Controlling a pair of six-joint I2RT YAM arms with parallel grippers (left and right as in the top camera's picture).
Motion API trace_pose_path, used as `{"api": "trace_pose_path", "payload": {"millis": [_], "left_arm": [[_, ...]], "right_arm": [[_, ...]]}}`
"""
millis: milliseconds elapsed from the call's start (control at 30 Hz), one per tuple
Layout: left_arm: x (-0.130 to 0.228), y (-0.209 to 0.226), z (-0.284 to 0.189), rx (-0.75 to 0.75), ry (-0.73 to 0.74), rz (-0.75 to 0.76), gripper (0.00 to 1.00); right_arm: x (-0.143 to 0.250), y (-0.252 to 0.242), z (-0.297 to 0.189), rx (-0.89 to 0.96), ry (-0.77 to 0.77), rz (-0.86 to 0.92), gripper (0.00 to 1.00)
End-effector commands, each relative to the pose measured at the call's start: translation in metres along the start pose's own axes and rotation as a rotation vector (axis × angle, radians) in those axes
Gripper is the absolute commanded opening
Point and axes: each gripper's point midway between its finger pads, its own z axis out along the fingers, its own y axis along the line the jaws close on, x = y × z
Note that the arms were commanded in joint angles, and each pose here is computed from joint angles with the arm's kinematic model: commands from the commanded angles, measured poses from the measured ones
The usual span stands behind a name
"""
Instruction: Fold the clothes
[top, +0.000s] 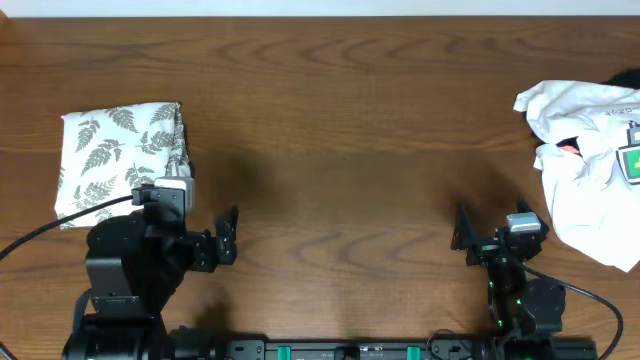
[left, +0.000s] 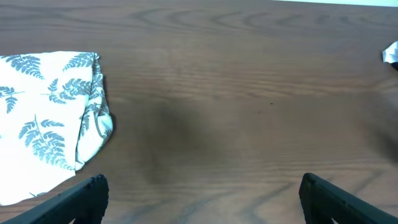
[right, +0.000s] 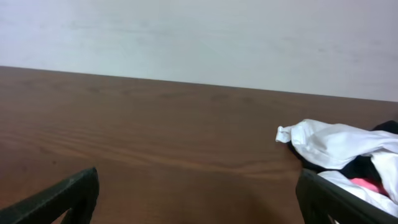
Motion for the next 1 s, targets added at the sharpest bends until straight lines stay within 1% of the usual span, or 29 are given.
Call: {"api": "trace_pose_path", "payload": {"millis": [0,500,667,767,833,967], "left_arm": [[0.000,-0.003,-0.001,0.013,-0.003,0.013,0.98],[0.002,-0.003,-0.001,0.013,-0.003,0.013,0.98],[0.003,-0.005,-0.012,0.015,-0.053,0.023,0.98],[0.017,-0.004,-0.014,0.012,-0.074,0.029,0.98],[0.028,0.003,-0.013,-0.023,-0.084,0.029,0.98],[0.053,0.008,0.000,-0.033,-0.099,0.031,0.98]], "right_arm": [[0.000,0.001,0.000,-0.002,-0.001,-0.020,0.99],[0.000,0.001,0.000,-0.002,-0.001,-0.020,0.99],[0.000,0.001,0.000,-0.002,0.000,-0.020,0.99],[0.000,0.001,0.000,-0.002,-0.001,-0.020,0.99],[0.000,0.001,0.000,-0.002,-0.001,-0.020,0.99],[0.000,0.001,0.000,-0.002,-0.001,-0.020,0.99]]}}
